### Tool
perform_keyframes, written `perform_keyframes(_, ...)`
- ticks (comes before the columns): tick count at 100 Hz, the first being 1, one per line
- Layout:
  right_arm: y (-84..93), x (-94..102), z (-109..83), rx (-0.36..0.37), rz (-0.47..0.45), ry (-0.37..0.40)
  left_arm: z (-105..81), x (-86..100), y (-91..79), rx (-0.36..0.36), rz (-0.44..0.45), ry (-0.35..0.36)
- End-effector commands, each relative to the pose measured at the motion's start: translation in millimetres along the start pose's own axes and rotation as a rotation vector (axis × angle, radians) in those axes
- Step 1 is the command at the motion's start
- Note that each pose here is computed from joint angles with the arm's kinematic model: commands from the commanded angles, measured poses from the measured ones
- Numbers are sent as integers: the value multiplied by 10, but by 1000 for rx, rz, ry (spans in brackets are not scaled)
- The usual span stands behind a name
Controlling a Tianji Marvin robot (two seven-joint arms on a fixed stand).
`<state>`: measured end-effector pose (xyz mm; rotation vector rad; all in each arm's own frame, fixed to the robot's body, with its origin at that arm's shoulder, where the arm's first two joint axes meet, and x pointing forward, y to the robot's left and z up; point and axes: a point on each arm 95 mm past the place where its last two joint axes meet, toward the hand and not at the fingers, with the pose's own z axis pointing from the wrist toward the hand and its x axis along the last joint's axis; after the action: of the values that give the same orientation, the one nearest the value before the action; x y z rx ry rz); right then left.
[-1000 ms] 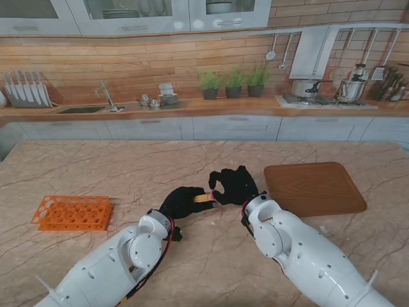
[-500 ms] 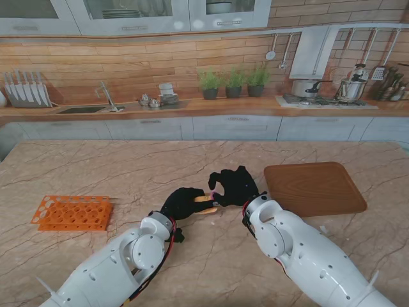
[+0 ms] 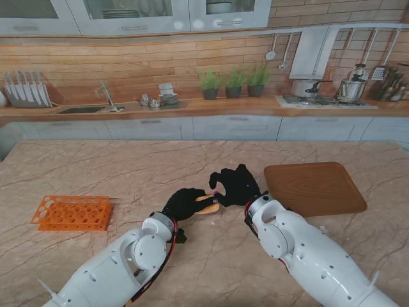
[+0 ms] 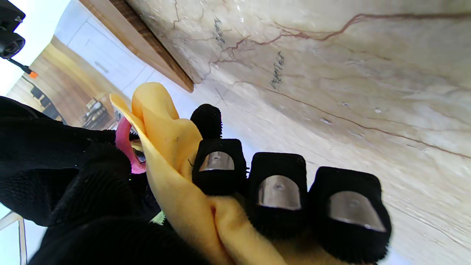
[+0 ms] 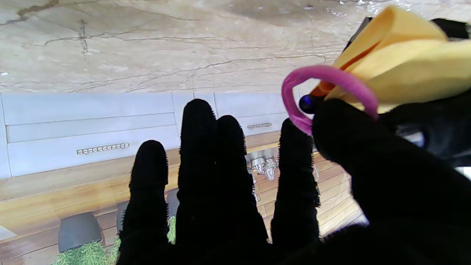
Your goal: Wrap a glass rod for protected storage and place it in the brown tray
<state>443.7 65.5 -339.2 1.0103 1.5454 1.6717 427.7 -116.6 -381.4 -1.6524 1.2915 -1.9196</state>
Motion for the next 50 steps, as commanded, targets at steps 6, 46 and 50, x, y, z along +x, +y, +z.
perform_keyframes(6, -41, 71, -25, 6, 7, 32, 27, 83, -14, 11, -20, 8)
perform_keyframes(46, -3, 28, -42, -2, 13, 39, 31, 90, -10, 16, -26, 27)
perform_keyframes(50, 1, 24, -43, -1, 15, 39, 32, 91, -10, 17, -27, 28)
